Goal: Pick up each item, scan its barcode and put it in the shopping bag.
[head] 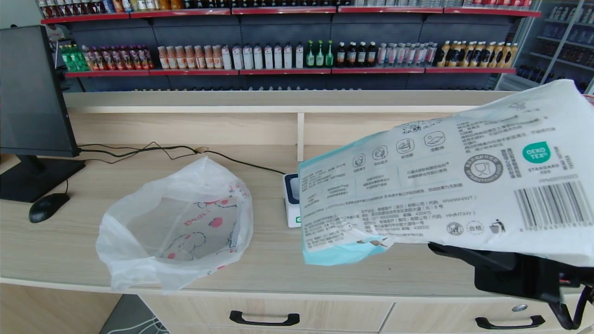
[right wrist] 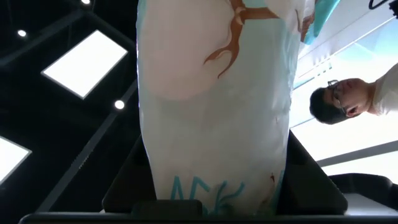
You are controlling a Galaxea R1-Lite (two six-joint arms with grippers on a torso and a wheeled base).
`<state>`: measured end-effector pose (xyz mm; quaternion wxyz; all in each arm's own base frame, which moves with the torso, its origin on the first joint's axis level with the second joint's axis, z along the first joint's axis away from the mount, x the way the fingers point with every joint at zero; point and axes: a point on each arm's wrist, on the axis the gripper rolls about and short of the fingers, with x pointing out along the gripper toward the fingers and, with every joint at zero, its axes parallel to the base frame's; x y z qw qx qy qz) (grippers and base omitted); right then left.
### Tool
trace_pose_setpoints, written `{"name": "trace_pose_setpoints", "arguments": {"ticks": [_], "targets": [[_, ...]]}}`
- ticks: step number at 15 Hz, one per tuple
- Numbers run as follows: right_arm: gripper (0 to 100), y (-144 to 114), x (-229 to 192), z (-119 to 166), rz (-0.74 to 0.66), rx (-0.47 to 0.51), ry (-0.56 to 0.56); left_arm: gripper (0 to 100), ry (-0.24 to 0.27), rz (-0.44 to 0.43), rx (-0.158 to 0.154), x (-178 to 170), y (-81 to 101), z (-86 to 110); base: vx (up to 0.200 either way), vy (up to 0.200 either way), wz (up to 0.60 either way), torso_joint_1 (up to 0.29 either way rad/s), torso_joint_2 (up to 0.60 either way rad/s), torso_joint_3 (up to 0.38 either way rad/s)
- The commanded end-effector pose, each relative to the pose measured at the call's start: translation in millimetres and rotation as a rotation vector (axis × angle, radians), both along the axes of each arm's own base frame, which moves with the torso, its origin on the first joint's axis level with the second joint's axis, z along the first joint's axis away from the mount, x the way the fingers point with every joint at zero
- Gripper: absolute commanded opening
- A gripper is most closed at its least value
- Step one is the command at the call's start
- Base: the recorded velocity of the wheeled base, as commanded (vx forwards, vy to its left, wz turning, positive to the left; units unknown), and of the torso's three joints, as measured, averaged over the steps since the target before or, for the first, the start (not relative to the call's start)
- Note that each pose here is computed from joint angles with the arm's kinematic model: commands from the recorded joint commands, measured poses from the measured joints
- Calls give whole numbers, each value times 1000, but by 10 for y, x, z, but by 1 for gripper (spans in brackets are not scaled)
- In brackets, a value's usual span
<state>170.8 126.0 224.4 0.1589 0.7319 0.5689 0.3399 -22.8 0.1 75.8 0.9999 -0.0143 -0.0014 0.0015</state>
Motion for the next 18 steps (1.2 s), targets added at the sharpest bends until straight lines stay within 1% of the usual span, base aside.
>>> {"name": "trace_pose_setpoints", "arguments": {"ticks": [1,7,9,11,13,14,16,17,18], "targets": [[0,-24,-40,30,1,8,-12,100,0,0,-1,0,0,0,0,0,0,0,0,0],[0,-75,-122,-8,0,0,-10,100,0,3,-1,0,0,0,0,0,0,0,0,0],[0,-58,-125,45,5,11,-36,100,0,0,-1,0,0,0,0,0,0,0,0,0],[0,-37,-90,4,-10,-5,-63,100,0,3,-1,0,0,0,0,0,0,0,0,0],[0,-45,-104,-45,-51,-32,-172,100,0,0,-1,0,0,0,0,0,0,0,0,0],[0,-51,-113,-64,-79,-47,-252,100,0,3,-1,0,0,0,0,0,0,0,0,0],[0,-75,-150,31,-136,-41,-442,100,0,2,-1,0,0,0,0,0,0,0,0,0],[0,-103,-196,89,-157,-30,-517,100,0,0,-1,0,0,0,0,0,0,0,0,0],[0,-129,-236,105,-195,-36,-628,100,0,3,-1,0,0,0,0,0,0,0,0,0]]}}
